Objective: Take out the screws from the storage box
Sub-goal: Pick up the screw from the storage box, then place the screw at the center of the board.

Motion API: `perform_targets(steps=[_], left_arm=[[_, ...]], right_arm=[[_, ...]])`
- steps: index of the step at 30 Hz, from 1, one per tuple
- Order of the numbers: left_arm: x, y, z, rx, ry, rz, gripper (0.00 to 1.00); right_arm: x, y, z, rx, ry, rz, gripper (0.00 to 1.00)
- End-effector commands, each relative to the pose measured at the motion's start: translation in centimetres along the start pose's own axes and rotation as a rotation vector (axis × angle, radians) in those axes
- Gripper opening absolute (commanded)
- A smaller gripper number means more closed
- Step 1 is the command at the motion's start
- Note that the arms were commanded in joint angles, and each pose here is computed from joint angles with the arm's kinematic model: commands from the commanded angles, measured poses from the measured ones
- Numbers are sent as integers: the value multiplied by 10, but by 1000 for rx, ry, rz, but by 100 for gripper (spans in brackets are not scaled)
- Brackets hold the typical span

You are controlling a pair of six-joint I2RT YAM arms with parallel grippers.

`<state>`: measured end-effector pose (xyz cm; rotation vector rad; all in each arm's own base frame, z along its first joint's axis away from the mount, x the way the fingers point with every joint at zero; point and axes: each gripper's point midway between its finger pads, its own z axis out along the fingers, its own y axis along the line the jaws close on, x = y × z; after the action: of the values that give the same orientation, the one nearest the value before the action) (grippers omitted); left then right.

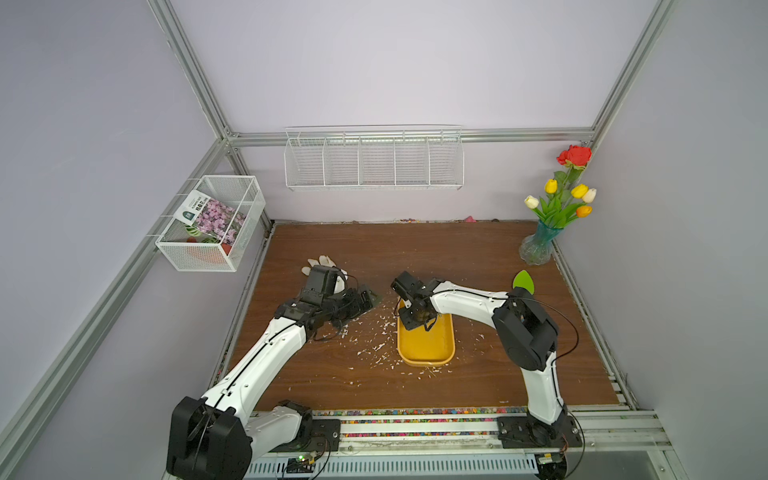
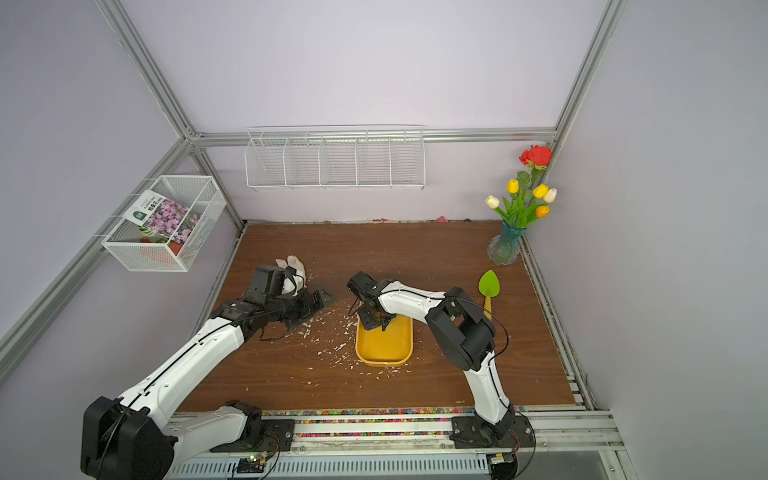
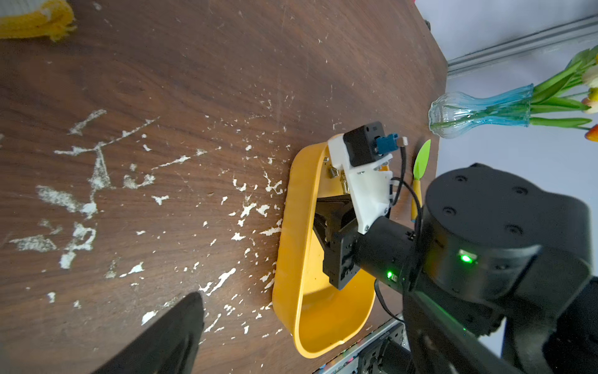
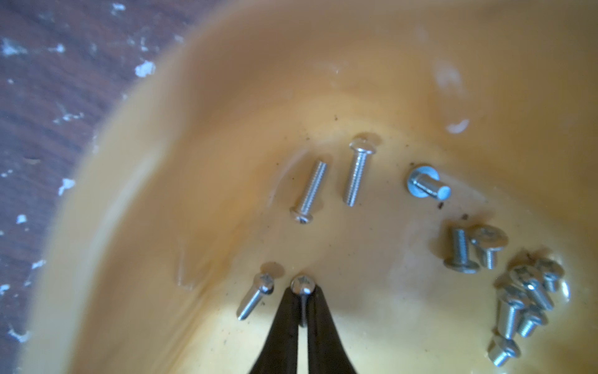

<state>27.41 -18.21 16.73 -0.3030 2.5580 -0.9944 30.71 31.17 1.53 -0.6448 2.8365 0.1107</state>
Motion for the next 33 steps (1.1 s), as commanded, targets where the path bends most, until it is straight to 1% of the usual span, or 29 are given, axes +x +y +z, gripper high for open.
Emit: perform_targets(steps=[1,4,7,8,10,12,15,16,18,22,24,28,31,33], left_arm=[[3,2,0,8,19,13,100],[3,-3,1,34,28,43,100],[4,-7,3,55,50,49,100],[4,-9,4,63,54,52,99],[1,-15,2,80,48,59,91],[-4,-22,-3,106,20,79,84],[-9,-32,-7,135,-9,122,77],[-11,-32,-8,132,-12,122,77],[-11,-33,-6,129,0,120,75],[-7,-43,1,188,30,132,63],[-5,-44,7,173,44,144,62],[2,-55,20,111,68,218,62],[7,-66,30,83,88,274,62],[11,-73,41,78,110,293,62]], right_arm=[[53,-15,32,60,191,-19,7],[54,-15,32,59,192,-24,1],[43,-12,19,47,151,-23,0],[37,-11,12,41,125,-22,0],[25,-9,-3,31,84,-18,0],[13,-8,-20,12,41,-13,0],[4,-10,-35,-4,11,-2,0],[3,-12,-39,-6,4,4,0],[2,-16,-46,-15,-7,23,0],[2,-31,-72,-17,-56,51,0],[2,-40,-87,-17,-80,66,0],[8,-63,-116,6,-113,102,0],[17,-83,-130,24,-127,141,0],[28,-102,-135,60,-135,190,0]])
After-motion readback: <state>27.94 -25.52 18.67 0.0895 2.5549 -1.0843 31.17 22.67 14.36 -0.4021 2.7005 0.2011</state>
